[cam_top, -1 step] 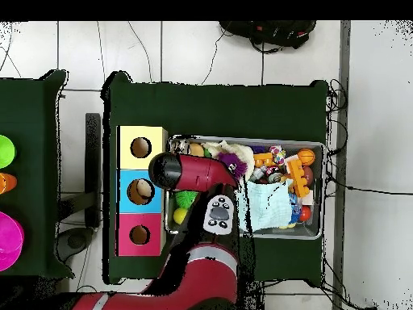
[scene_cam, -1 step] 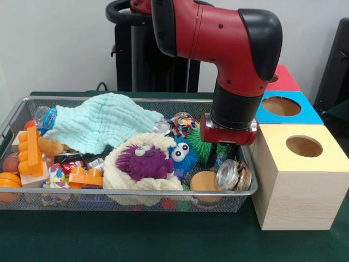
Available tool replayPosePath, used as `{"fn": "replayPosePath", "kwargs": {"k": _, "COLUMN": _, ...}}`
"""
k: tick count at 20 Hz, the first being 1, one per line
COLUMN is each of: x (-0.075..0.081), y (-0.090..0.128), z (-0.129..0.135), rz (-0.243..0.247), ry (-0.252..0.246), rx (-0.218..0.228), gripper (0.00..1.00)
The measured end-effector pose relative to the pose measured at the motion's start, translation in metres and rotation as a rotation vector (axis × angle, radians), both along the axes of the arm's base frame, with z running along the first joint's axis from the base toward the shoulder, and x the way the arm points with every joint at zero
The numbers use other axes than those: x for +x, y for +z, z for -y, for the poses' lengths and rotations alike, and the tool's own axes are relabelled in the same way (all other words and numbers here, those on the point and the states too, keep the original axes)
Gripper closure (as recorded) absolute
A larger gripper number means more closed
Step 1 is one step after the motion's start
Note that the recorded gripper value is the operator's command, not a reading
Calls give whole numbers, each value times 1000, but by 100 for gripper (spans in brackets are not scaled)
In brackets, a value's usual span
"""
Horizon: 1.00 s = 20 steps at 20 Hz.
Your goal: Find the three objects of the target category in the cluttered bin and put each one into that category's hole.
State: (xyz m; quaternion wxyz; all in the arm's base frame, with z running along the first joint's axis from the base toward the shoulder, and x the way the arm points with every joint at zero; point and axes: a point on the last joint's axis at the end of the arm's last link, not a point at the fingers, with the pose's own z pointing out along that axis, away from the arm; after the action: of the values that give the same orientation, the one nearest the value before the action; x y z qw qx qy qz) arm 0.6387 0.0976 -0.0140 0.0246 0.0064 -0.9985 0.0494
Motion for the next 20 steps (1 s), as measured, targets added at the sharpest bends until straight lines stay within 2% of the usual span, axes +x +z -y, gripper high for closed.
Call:
{"fn": "replayPosePath", "kwargs": {"k": 4, "x": -4, "y": 11, "z": -4, "rz": -54, "ry": 4, "rx": -5, "gripper": 100}}
{"fn": "replayPosePath", "kwargs": {"k": 5, "x": -7, "y": 19, "z": -9, "rz": -100, "ry": 8, "rx": -8, "gripper": 100}}
{"fn": "replayPosePath", "kwargs": {"k": 7, "x": -9, "y": 25, "z": -13, "rz": -136, "ry": 11, "rx": -11, "gripper": 100}}
{"fn": "replayPosePath", "kwargs": {"k": 8, "x": -10, "y": 34, "z": -17, "rz": -184, "ry": 13, "rx": -17, "gripper": 100}}
{"fn": "replayPosePath", "kwargs": {"k": 9, "x": -9, "y": 41, "z": -18, "rz": -211, "ry": 10, "rx": -22, "gripper": 100}}
{"fn": "replayPosePath", "kwargs": {"k": 11, "x": -7, "y": 47, "z": -18, "rz": -232, "ry": 6, "rx": -25, "gripper": 100}}
{"fn": "replayPosePath", "kwargs": {"k": 13, "x": -1, "y": 61, "z": -24, "rz": -272, "ry": -9, "rx": -21, "gripper": 100}}
{"fn": "replayPosePath", "kwargs": {"k": 17, "x": 12, "y": 78, "z": -31, "rz": -278, "ry": -35, "rx": -9, "gripper": 100}}
{"fn": "replayPosePath", "kwargs": {"k": 20, "x": 19, "y": 84, "z": -30, "rz": -262, "ry": -45, "rx": -12, "gripper": 100}}
